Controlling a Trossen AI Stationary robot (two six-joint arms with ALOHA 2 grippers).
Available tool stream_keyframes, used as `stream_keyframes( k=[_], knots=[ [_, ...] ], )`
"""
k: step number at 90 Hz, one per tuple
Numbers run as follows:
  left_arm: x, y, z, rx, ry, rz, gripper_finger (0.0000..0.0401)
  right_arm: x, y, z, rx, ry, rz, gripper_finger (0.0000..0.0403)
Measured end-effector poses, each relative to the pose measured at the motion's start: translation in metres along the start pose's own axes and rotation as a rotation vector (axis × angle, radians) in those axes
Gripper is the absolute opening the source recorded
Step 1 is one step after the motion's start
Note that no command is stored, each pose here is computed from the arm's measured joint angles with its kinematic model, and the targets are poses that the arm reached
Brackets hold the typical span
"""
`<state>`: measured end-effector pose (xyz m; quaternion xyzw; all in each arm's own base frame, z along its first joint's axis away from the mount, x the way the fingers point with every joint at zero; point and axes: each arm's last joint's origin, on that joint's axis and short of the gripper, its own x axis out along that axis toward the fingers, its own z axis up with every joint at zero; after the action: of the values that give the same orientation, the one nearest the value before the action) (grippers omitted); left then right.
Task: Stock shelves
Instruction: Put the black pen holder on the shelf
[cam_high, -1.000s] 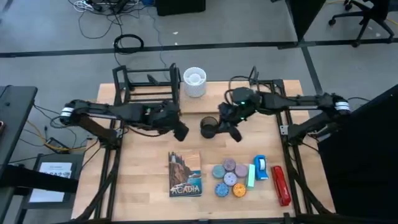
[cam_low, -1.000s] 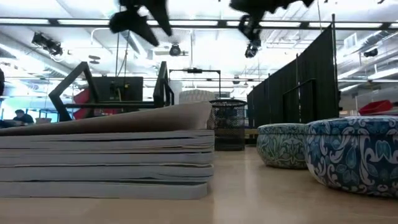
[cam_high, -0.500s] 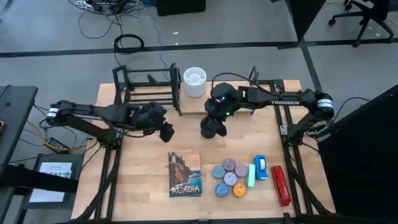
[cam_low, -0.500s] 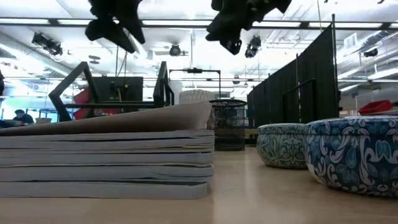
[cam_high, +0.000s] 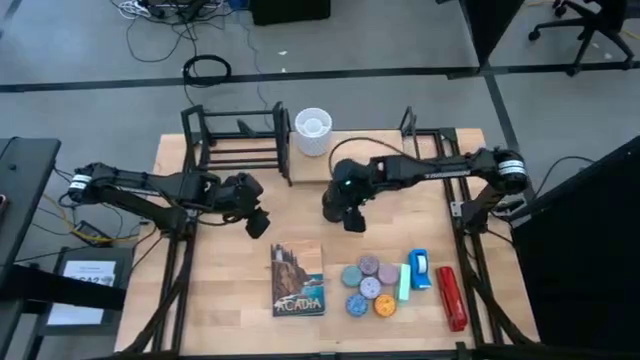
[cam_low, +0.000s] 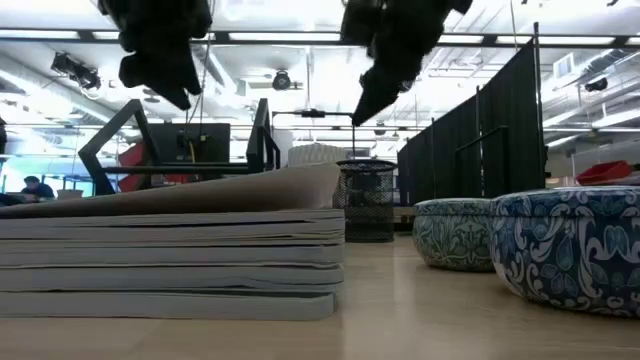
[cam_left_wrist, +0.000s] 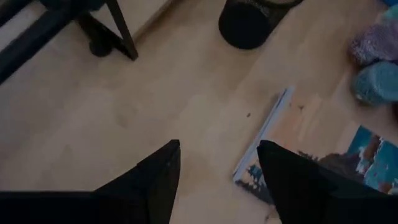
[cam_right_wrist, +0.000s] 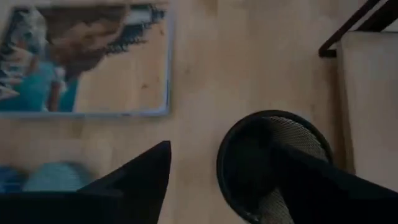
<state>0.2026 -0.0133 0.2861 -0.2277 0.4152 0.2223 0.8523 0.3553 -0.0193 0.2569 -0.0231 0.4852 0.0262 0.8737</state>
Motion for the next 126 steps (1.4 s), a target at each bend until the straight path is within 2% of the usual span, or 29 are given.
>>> stream_keyframes(
  k=[25, 43, 49, 53, 66, 81, 97, 115, 126],
  knots=[
    [0.0, -0.001, -0.001, -0.01, 0.024, -0.033, 0.0197, 0.039, -0.002, -0.009, 0.015, 0.124, -0.003, 0.0154],
    [0.0, -0.001, -0.001, -0.058, 0.025, -0.036, 0.0197, 0.047, -0.002, -0.011, 0.03, 0.152, -0.01, 0.0064],
    [0.0, -0.001, -0.001, -0.064, 0.025, -0.036, 0.0197, 0.042, -0.002, -0.011, 0.038, 0.144, -0.012, 0.0023],
    [0.001, -0.001, -0.001, -0.065, 0.025, -0.036, 0.0197, 0.036, -0.002, -0.01, 0.042, 0.131, -0.016, 0.001],
    [0.001, -0.002, 0.0, -0.071, 0.015, -0.04, 0.0197, 0.008, -0.005, -0.007, 0.101, 0.128, -0.046, 0.0002],
    [0.0, -0.003, 0.002, -0.094, -0.012, -0.042, 0.0197, -0.049, -0.02, 0.006, 0.138, 0.084, -0.141, 0.0001],
    [0.0, -0.005, 0.005, -0.105, -0.046, -0.05, 0.0197, -0.091, -0.06, 0.003, 0.184, 0.125, -0.296, 0.0],
    [0.0, -0.007, 0.008, -0.119, -0.078, -0.079, 0.0197, -0.107, -0.132, -0.027, 0.308, 0.2, -0.439, 0.0],
    [0.0, -0.007, 0.009, -0.145, -0.087, -0.067, 0.0197, -0.122, -0.171, -0.052, 0.427, 0.227, -0.521, 0.0]
  ],
)
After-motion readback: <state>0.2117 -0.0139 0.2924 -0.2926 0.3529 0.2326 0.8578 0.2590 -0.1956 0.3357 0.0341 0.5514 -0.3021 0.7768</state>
